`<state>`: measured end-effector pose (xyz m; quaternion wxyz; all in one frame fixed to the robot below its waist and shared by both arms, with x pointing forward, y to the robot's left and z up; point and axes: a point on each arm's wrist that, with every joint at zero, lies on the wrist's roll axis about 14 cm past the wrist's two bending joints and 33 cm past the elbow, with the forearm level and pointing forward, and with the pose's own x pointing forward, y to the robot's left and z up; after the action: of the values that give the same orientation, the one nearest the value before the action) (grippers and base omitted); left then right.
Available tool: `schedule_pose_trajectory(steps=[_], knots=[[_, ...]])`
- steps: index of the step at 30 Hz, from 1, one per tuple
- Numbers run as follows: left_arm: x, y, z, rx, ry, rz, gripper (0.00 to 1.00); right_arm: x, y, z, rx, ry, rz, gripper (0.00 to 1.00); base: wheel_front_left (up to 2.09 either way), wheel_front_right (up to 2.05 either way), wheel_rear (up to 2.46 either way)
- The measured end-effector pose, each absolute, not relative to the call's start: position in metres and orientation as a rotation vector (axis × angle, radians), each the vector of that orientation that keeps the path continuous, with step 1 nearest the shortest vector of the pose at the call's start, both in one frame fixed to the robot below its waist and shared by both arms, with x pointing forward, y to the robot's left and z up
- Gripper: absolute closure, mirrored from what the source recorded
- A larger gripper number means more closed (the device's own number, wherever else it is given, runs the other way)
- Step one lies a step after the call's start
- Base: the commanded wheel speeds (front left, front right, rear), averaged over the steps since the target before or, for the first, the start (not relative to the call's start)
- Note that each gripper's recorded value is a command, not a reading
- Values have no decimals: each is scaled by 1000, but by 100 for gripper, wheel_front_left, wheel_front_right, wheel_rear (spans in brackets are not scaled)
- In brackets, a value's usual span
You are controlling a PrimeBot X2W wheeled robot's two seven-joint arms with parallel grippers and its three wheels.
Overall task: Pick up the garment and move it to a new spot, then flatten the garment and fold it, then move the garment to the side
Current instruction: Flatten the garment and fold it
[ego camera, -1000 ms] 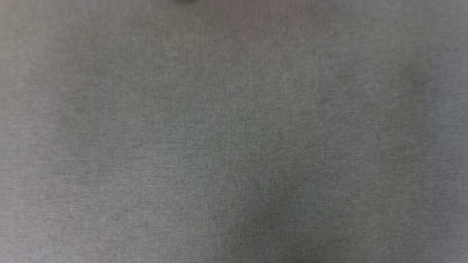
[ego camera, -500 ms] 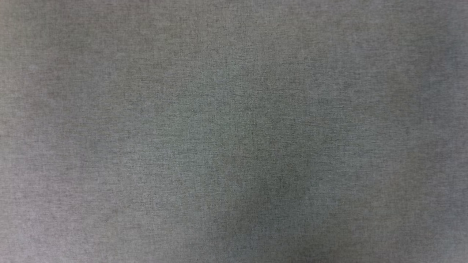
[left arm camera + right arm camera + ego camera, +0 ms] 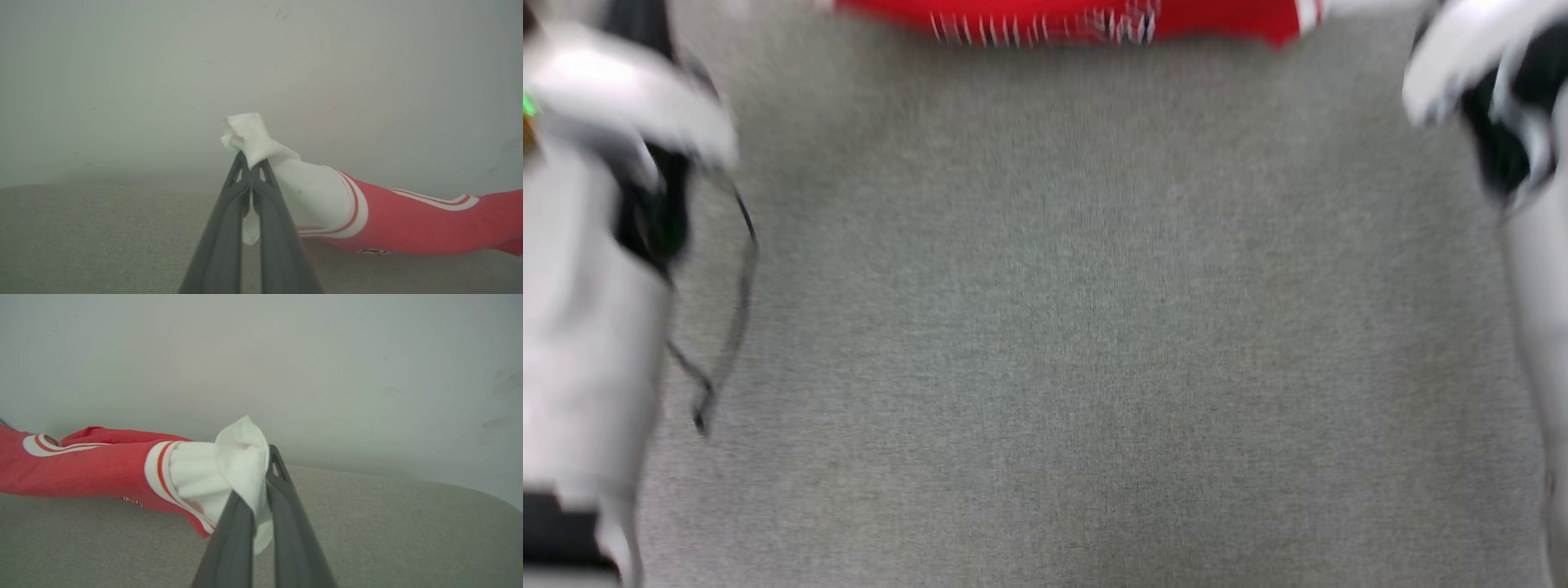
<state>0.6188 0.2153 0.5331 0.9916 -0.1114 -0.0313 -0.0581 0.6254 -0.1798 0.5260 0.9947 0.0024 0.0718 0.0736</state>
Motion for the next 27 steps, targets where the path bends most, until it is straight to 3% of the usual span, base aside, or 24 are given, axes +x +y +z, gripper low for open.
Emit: schedule_pose_trajectory(steps=[18,27], knots=[[390,231,469,-288,111,16,100,386,-203,462,139,368,104,100,0,0,0],[313,242,435,-283,240,116,100,278,-195,407,198,638,72,100,0,0,0]])
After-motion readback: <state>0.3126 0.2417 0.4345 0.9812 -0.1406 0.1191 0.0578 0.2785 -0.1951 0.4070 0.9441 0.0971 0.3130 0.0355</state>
